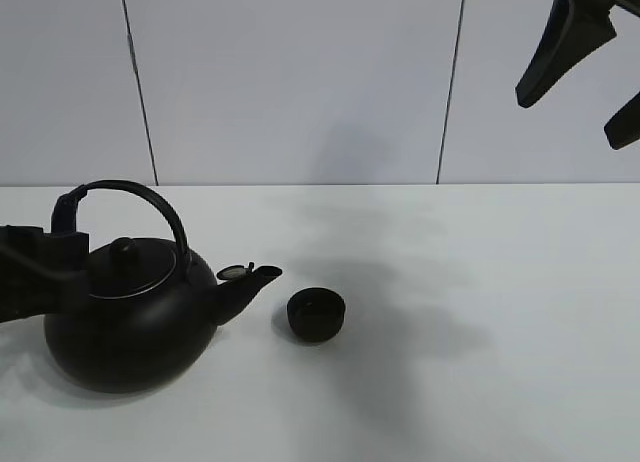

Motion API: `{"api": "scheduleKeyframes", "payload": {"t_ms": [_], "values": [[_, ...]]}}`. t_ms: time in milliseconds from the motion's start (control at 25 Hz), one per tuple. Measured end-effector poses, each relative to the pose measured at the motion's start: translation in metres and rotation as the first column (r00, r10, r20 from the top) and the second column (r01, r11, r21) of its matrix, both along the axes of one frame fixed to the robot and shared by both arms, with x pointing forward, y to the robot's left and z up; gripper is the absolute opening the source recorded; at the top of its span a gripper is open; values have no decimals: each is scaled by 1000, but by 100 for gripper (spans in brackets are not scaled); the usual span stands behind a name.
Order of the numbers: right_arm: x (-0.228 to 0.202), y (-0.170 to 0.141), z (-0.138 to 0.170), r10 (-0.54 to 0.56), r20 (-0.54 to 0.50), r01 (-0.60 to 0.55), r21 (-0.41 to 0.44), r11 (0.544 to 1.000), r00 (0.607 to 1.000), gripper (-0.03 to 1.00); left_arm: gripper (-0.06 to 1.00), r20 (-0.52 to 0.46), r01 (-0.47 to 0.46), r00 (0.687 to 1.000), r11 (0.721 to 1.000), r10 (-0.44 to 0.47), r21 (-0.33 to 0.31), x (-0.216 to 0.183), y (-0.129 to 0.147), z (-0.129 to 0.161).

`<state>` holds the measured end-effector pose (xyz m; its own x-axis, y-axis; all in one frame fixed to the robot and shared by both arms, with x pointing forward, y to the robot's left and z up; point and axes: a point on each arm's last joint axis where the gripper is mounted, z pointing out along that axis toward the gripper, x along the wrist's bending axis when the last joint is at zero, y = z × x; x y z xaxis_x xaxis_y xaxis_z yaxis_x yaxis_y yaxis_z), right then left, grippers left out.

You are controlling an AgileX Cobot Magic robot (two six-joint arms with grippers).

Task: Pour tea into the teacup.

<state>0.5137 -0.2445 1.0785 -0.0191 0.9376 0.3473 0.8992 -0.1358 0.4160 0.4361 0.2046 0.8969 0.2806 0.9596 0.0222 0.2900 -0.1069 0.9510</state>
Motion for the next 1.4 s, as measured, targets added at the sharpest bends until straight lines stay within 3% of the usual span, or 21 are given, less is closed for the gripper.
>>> {"api": "scheduleKeyframes", "payload": {"t_ms": [320,600,720,920,1120,1280,1400], "values": [[0,0,0,0,0,0,0,1000,1000,50,31,67,-3,998,999,6,-55,-22,14,22],[0,0,0,0,0,0,0,1000,1000,50,31,231,15,972,975,37,-222,-25,16,68],[0,0,0,0,0,0,0,1000,1000,50,31,227,45,974,969,11,-244,-13,5,94],[-1,0,0,4,-6,-4,2,1000,1000,50,31,6,124,992,970,-125,-209,16,-29,136],[-2,1,-1,26,-17,-26,-1,1000,999,50,35,-177,193,957,961,-229,-200,35,-54,175],[-2,1,-1,43,-11,-43,-5,999,999,50,48,-370,169,894,955,-252,-242,55,-75,185],[-2,1,-1,60,-6,-60,-13,998,998,50,52,-533,100,815,960,-229,-260,71,-90,172]]}}
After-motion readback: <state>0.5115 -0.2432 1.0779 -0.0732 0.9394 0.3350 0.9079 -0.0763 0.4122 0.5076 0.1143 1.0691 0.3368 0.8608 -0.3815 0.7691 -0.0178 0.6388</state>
